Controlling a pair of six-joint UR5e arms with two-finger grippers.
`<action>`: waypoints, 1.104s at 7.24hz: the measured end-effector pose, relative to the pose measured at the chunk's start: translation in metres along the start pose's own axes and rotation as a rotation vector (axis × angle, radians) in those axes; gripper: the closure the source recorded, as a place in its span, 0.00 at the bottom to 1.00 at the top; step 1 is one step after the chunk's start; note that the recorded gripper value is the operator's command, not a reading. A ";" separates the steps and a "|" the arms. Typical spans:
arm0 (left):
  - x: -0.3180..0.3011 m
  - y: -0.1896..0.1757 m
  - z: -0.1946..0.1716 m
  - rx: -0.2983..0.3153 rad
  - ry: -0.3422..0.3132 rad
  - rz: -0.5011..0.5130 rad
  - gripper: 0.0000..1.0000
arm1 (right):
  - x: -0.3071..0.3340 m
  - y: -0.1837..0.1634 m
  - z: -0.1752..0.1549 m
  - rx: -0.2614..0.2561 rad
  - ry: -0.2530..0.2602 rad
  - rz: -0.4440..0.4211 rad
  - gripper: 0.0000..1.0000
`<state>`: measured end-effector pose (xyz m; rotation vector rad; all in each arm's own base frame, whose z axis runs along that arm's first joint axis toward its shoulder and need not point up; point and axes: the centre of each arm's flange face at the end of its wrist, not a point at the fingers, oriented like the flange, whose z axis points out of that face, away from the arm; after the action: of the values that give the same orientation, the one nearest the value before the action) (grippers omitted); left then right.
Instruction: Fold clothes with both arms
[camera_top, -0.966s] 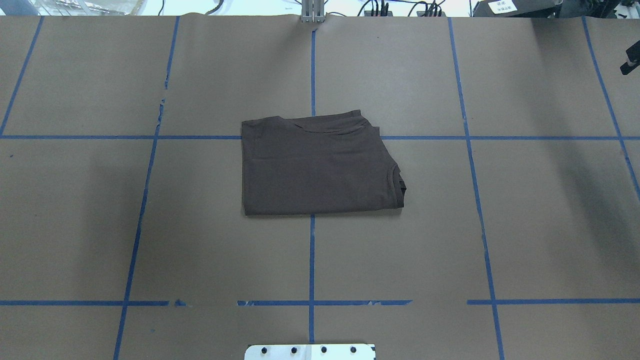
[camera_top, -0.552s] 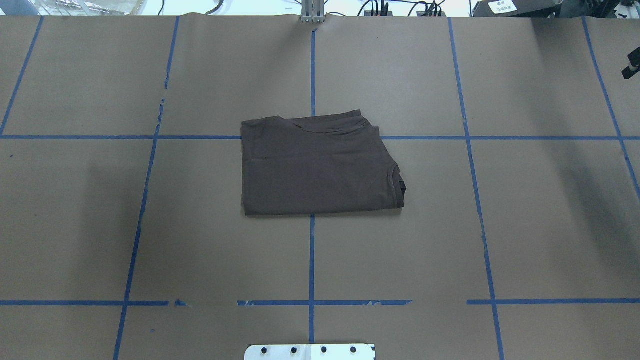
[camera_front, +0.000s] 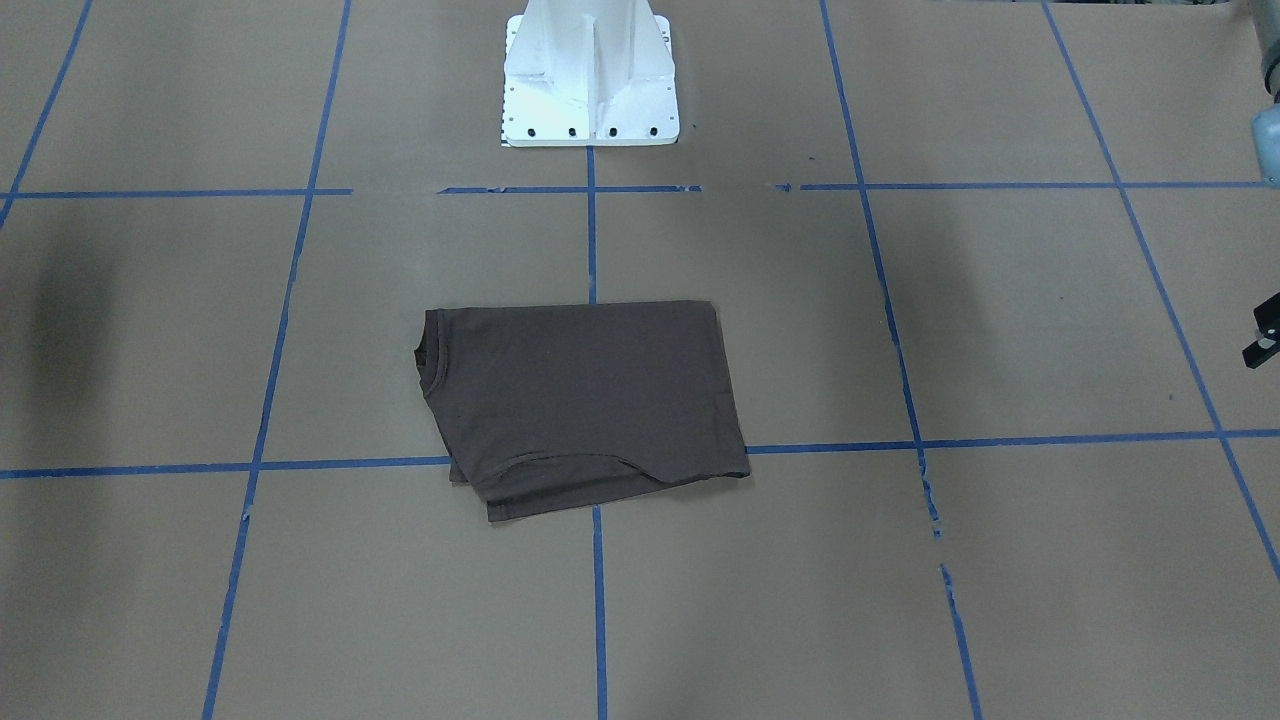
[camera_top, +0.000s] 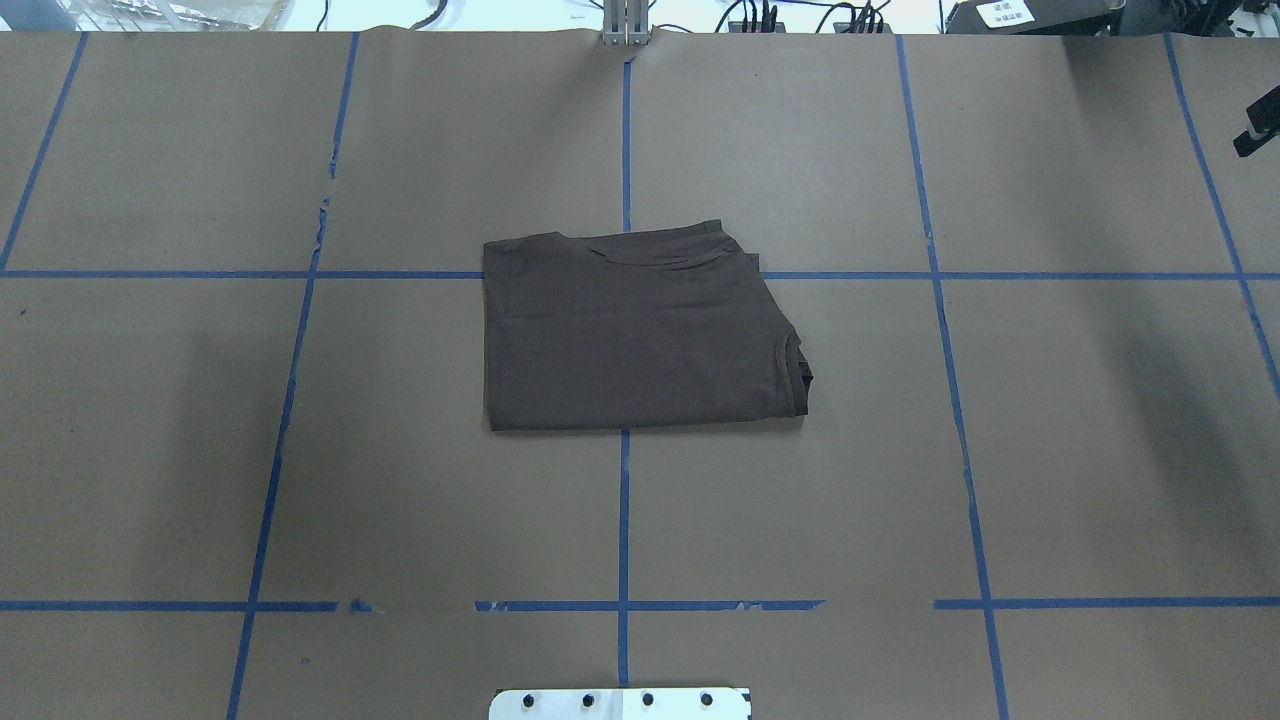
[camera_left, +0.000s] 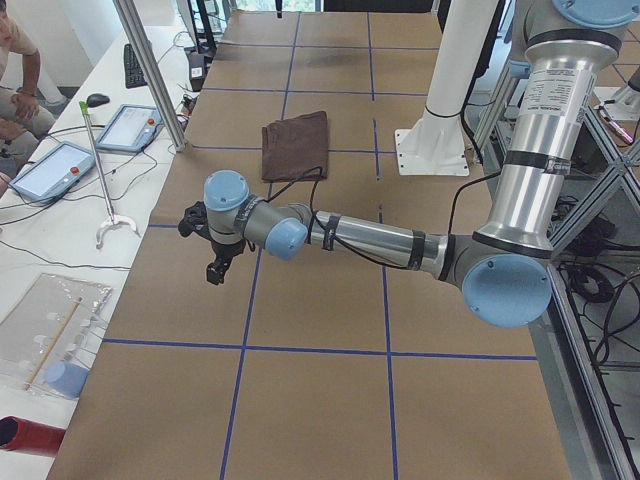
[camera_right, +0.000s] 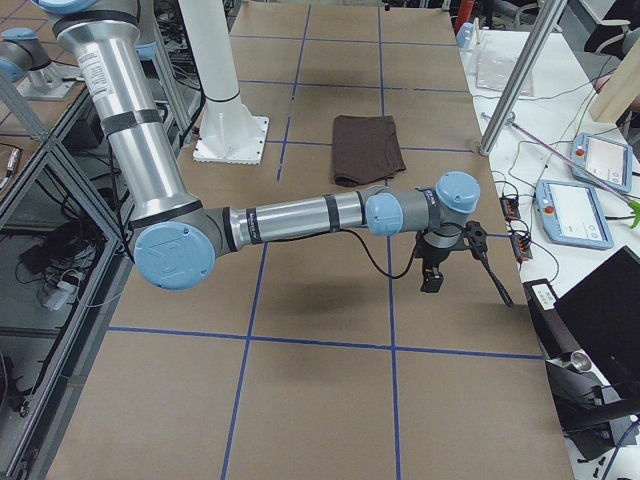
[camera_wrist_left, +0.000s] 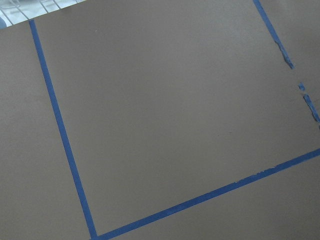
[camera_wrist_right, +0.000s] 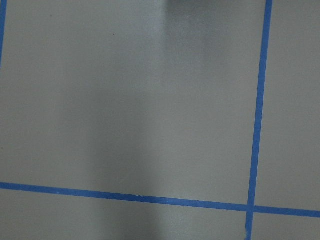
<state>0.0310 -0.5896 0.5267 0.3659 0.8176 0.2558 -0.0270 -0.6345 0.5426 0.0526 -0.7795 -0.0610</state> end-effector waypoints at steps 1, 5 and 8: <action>0.001 0.000 -0.001 0.000 0.000 0.000 0.00 | -0.002 0.001 0.002 -0.004 -0.005 -0.001 0.00; -0.004 0.007 0.005 -0.054 0.010 -0.052 0.00 | -0.004 0.000 -0.001 -0.040 -0.019 0.036 0.00; -0.001 0.003 0.004 -0.089 0.014 -0.086 0.00 | -0.006 -0.001 -0.003 -0.047 -0.022 0.044 0.00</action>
<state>0.0332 -0.5882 0.5306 0.2447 0.8313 0.2139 -0.0292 -0.6345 0.5366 -0.0097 -0.8010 -0.0382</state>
